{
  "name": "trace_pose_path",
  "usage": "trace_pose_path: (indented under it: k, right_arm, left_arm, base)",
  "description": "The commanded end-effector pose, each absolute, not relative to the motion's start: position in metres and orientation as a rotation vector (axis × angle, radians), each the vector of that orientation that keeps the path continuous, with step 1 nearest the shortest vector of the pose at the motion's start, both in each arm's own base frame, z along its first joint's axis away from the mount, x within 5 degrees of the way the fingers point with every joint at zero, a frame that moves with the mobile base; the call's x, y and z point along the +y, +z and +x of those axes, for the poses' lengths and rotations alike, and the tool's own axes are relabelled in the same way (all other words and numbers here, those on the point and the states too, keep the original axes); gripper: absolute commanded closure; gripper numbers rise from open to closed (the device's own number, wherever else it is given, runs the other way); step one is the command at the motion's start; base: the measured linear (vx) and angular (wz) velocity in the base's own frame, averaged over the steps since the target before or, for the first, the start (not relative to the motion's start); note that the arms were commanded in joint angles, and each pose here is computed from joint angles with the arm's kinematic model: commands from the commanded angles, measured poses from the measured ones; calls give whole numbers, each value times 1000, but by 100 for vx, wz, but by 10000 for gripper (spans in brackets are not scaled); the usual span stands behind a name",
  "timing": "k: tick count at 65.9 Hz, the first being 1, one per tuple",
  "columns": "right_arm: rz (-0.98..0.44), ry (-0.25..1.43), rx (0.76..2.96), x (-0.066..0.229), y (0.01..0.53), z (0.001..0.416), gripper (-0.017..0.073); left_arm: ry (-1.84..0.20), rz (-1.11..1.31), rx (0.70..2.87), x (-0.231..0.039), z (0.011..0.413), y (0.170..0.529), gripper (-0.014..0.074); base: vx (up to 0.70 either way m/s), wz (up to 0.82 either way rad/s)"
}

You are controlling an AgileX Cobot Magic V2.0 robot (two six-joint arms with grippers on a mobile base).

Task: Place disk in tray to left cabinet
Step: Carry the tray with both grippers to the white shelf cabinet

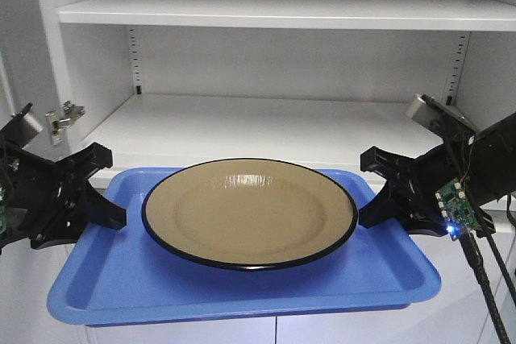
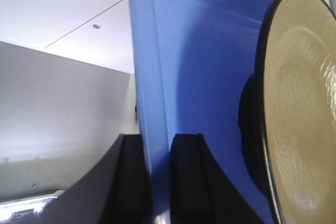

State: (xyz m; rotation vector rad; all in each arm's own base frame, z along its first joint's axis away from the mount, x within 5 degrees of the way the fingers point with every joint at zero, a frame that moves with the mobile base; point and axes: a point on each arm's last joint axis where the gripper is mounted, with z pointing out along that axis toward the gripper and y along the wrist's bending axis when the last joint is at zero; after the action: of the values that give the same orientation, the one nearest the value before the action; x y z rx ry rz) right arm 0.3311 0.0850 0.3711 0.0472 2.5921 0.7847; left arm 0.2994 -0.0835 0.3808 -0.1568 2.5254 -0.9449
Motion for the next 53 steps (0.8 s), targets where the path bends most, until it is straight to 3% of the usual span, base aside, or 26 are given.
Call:
trace_pose_path:
  k: [1,53]
  right_arm:
    - [27,1003,2431,102,408,317,564]
    - [27,1003,2432,102,408,317,564]
  left_arm:
    - [-1184,-159,2381,-99,286,415,594]
    - [-1184,-159,2381,-99,286,415,594]
  base:
    - [25,-14]
    - [26,-10]
